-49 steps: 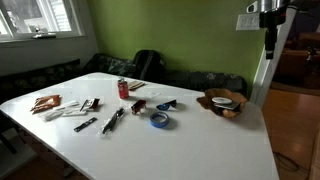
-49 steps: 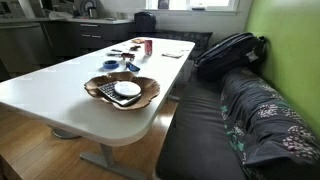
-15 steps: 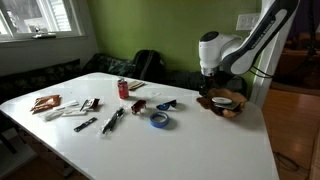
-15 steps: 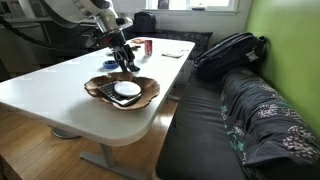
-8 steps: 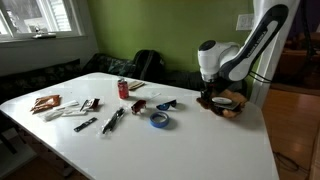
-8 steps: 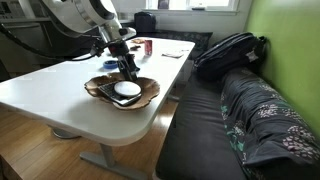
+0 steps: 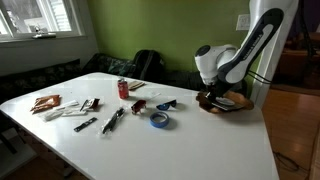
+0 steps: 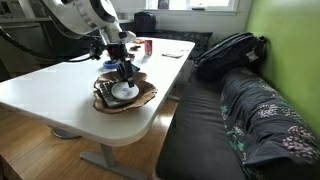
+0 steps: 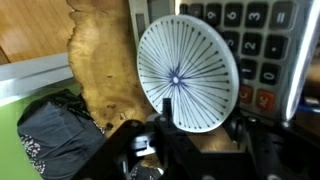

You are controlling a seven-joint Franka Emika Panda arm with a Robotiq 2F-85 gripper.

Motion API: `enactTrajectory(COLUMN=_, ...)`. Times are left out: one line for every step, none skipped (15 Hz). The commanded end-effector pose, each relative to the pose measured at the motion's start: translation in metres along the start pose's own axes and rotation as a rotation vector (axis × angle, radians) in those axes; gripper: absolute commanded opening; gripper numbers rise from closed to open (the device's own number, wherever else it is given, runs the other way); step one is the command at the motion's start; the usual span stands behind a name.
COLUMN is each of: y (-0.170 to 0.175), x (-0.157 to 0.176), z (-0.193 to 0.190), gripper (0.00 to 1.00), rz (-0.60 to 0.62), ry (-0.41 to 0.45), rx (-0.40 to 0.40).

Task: Place the white object on the tape

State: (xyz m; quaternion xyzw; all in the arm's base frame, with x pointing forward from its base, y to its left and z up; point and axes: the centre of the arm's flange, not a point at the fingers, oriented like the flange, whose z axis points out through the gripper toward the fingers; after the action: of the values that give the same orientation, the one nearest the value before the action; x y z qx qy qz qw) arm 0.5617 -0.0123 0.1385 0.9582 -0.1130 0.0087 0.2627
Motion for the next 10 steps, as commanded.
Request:
enactTrajectory(y=-0.001, x=-0.003, z=-0.007, gripper=0.21, rz=-0.006, ry=-0.045, rx=-0.045)
enactTrajectory(y=-0.001, x=-0.003, z=-0.007, gripper=0.14, rz=-0.007, ry=-0.050, rx=-0.054)
enactTrajectory(y=0.000, x=-0.003, z=-0.008, gripper=0.07, rz=-0.007, ry=-0.055, rx=-0.064)
enactTrajectory(y=0.001, x=-0.003, z=-0.010, gripper=0.07, rz=-0.008, ry=-0.058, rx=-0.071)
enactTrajectory(y=0.003, x=-0.002, z=-0.014, gripper=0.03, rz=-0.010, ry=-0.059, rx=-0.080)
enactTrajectory(y=0.006, x=-0.003, z=-0.020, gripper=0.06, rz=-0.016, ry=-0.056, rx=-0.082)
enactTrajectory(y=0.010, x=-0.005, z=-0.028, gripper=0.02, rz=-0.025, ry=-0.057, rx=-0.093)
enactTrajectory(y=0.015, x=-0.007, z=-0.039, gripper=0.03, rz=-0.042, ry=-0.051, rx=-0.091)
enactTrajectory(y=0.020, x=-0.008, z=-0.049, gripper=0.01, rz=-0.049, ry=-0.049, rx=-0.106)
enactTrajectory(y=0.024, x=-0.010, z=-0.057, gripper=0.03, rz=-0.058, ry=-0.048, rx=-0.110)
